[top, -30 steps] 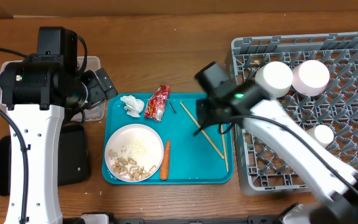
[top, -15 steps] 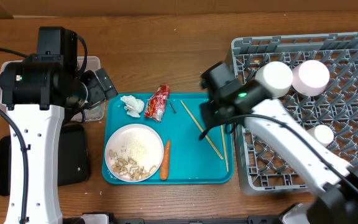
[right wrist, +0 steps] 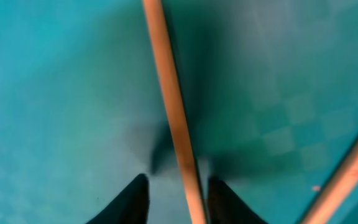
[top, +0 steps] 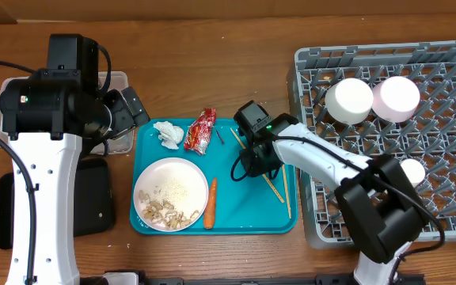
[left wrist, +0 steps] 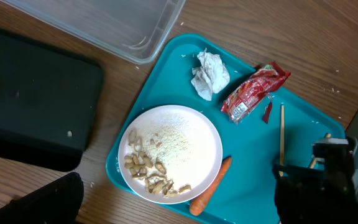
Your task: Sort waste into correct bins and load items into the dishwasher
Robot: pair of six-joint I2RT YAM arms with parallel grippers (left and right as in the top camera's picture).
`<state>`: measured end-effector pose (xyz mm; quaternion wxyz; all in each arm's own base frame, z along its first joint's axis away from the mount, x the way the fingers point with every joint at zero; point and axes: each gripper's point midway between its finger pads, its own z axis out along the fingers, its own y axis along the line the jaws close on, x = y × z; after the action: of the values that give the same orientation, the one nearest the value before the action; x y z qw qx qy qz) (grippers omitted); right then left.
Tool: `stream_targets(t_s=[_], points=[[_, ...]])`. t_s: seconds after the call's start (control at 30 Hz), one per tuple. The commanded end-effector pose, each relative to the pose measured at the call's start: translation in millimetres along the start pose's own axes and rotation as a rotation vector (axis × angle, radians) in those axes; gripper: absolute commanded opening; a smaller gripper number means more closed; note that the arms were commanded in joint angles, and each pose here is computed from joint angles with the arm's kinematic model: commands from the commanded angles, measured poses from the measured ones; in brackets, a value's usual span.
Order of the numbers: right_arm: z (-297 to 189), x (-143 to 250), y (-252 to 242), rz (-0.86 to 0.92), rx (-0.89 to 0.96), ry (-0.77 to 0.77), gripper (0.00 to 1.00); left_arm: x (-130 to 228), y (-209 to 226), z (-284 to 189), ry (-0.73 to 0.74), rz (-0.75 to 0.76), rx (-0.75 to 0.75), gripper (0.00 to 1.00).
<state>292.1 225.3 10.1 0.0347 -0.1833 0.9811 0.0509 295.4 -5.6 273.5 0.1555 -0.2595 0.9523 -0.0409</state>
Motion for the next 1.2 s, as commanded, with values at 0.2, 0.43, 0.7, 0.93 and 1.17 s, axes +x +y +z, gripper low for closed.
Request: stream_targets(t_s=[0.2,0.43,0.7,0.93,1.17], points=[[9,12,-2,-0.001,0.005,0.059,0.04,-3,-1,-2,-0.007,-0.01,0.007,1.0],[-52,-1,4,0.001,-0.011,-0.025,0.04,-3,-1,-2,-0.007,-0.01,0.007,1.0],[-169,-22,-20,0.056,0.0,-0.321,0.04,-3,-1,-2,-0.007,-0.01,0.007,1.0],[-201,-23,-97,0.164,0.121,-0.412,0.04,-3,-1,-2,-0.007,-0.01,0.007,1.0],[-144,-14,-127,0.148,0.154,-0.243,0.04,-3,-1,-2,-0.007,-0.01,0.007,1.0]])
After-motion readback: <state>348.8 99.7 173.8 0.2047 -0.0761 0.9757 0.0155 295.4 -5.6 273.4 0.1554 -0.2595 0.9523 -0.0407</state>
